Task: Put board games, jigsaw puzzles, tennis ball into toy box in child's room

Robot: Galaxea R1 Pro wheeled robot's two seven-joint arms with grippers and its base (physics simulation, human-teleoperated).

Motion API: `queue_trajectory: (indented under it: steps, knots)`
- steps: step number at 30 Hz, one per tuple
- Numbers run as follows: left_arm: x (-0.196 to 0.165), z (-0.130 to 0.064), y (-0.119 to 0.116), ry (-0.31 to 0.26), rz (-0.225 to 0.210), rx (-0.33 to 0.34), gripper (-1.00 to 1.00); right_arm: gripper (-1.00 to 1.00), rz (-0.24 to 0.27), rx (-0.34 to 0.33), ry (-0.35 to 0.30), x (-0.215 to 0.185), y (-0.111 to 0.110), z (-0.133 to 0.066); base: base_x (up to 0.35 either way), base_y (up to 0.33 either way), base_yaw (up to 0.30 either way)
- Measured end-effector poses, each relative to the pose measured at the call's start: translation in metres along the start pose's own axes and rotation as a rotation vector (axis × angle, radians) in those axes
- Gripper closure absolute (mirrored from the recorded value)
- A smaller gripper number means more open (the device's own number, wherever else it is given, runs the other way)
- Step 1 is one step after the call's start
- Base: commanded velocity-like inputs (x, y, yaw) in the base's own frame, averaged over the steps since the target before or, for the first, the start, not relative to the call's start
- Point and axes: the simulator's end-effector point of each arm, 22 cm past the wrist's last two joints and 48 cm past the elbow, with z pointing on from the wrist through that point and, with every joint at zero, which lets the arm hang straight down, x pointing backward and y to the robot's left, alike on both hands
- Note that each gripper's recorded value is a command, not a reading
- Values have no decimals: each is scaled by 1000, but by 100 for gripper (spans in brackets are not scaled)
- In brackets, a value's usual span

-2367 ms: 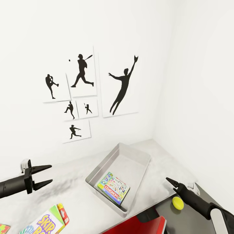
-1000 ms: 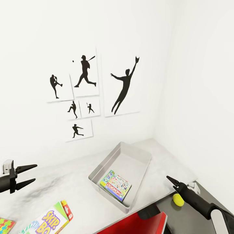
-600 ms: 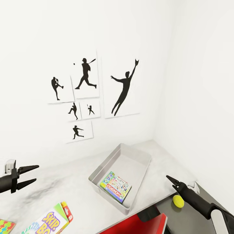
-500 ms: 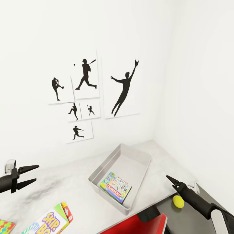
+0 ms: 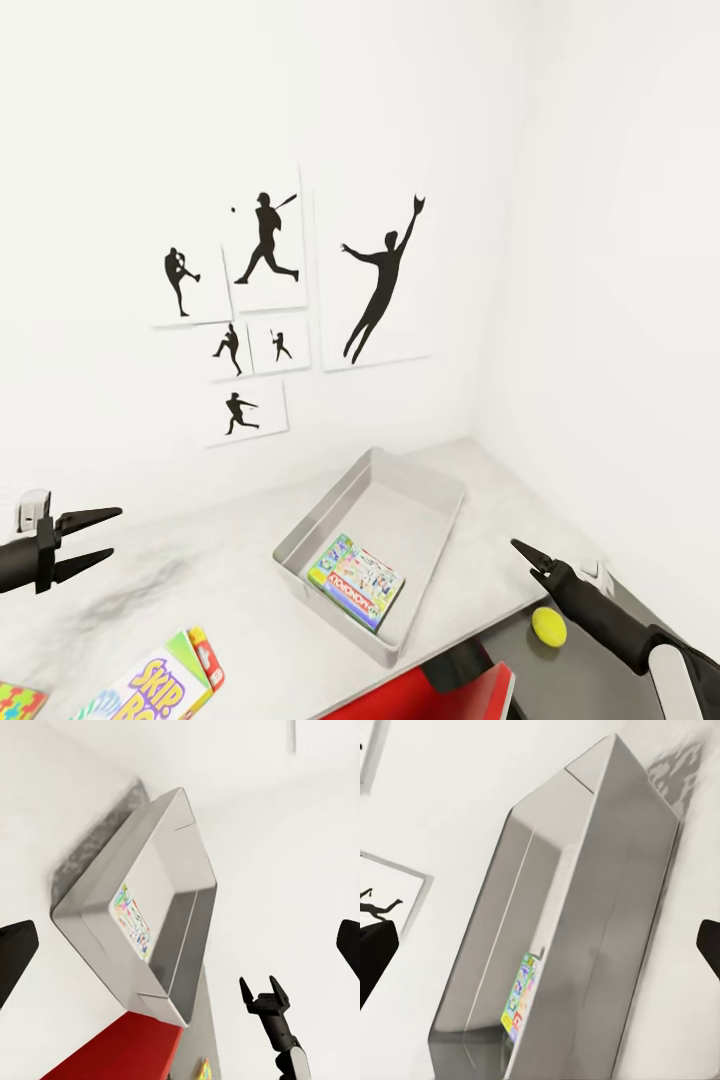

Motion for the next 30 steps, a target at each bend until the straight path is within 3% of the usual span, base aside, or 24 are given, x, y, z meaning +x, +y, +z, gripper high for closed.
queue_trajectory:
  steps: [13, 30]
  knots:
    - [1, -3, -8, -3, 12, 14, -100, -100, -8, -17, -12, -5, 9, -3, -6, 0, 0]
    - [5, -1, -16, -5, 17, 35, -100, -100, -15, -30, -22, -9, 16, -5, -95, 19, 0]
